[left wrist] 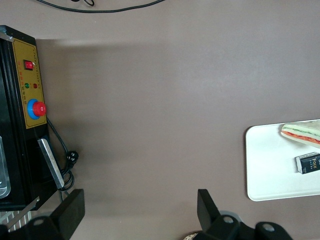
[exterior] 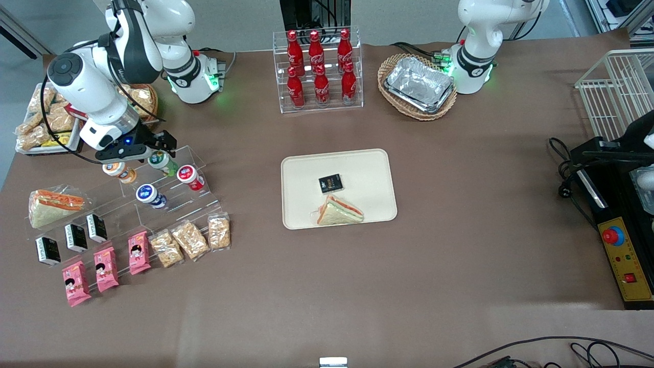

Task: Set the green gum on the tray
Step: 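Lower the right gripper and close it on the green-labelled cup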

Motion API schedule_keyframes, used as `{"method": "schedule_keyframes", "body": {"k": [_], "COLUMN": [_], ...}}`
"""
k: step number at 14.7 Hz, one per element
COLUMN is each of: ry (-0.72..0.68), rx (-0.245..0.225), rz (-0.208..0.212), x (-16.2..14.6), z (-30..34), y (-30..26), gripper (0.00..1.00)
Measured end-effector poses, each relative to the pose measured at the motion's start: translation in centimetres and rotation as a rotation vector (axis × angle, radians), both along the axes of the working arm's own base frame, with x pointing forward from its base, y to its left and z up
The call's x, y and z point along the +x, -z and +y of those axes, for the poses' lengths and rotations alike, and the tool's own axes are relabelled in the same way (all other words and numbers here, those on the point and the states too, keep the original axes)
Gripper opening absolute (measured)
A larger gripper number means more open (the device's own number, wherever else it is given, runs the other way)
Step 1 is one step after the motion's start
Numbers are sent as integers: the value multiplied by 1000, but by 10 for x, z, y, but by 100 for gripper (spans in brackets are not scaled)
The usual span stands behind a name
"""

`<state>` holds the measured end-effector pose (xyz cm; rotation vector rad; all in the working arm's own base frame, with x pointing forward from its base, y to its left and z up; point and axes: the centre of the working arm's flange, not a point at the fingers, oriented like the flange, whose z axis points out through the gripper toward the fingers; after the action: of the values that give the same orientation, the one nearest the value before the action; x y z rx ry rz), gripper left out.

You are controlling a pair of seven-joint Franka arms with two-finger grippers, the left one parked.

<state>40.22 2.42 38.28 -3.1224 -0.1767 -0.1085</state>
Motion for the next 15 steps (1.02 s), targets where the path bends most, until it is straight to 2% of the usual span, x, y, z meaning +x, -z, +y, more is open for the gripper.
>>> {"method": "schedule_keyframes", "body": {"k": [4,7,8,15], "ry": [0,0,0,1], "rx": [0,0,0,0], "rz": [-1,0,-1,-2], "x": [-1,-2,-1,-1], "z": [0,0,0,0], "y": [3,4,4,3], "gripper": [94,64,59,59]}}
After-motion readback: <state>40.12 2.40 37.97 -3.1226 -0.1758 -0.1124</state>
